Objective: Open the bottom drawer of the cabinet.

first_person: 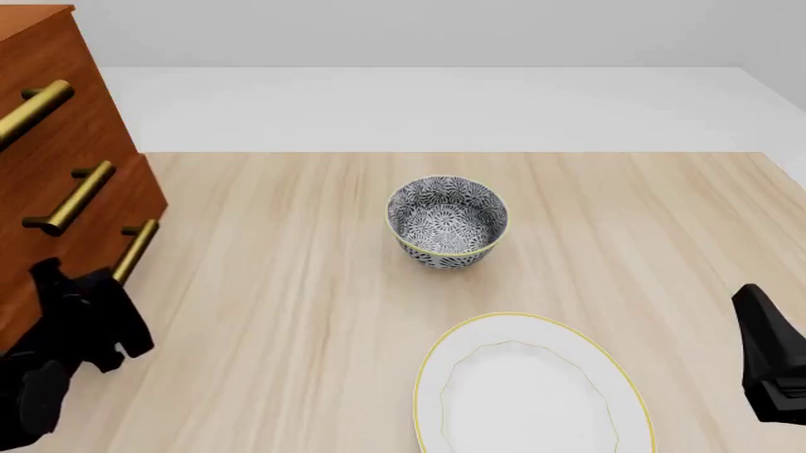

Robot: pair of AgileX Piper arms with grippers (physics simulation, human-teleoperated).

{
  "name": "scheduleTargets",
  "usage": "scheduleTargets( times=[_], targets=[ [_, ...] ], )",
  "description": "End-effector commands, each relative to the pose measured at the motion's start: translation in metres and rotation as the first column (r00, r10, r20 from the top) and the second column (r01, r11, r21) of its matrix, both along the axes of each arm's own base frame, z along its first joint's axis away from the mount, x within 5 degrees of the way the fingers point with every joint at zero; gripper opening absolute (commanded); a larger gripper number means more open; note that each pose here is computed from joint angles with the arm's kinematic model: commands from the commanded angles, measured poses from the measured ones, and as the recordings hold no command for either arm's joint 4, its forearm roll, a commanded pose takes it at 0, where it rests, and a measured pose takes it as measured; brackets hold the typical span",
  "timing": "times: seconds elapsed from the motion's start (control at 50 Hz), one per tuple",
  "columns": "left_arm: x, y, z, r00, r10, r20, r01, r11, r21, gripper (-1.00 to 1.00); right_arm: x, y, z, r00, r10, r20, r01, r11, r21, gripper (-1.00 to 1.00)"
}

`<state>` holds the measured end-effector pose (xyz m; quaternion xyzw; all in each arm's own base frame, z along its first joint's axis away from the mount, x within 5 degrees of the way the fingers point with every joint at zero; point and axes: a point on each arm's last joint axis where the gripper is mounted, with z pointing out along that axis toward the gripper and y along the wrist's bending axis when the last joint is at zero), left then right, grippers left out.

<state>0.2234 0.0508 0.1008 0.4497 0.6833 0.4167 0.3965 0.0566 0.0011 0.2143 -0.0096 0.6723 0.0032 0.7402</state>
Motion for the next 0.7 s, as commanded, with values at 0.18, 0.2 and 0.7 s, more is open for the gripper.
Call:
scheduleTargets(
  times=[0.18,0.2,0.7],
  targets=[
    [0.024,-0.018,-0.001,0.994,-0.107,0.032,0.106,0.994,0.037,-1.00,0.000,0.000,0.000,1.000,0.001,0.004,-0.001,1.000,0.001,1.00],
    [0.026,-0.018,-0.001,0.994,-0.109,0.032,0.108,0.993,0.039,-1.00,0.000,0.000,0.000,1.000,0.001,0.005,-0.001,1.000,0.001,1.00],
    [0.038,-0.038,0.006,0.979,-0.194,0.055,0.191,0.980,0.060,-1.00,0.000,0.000,0.001,1.000,0.001,0.007,-0.001,1.000,0.002,1.00]
  ],
)
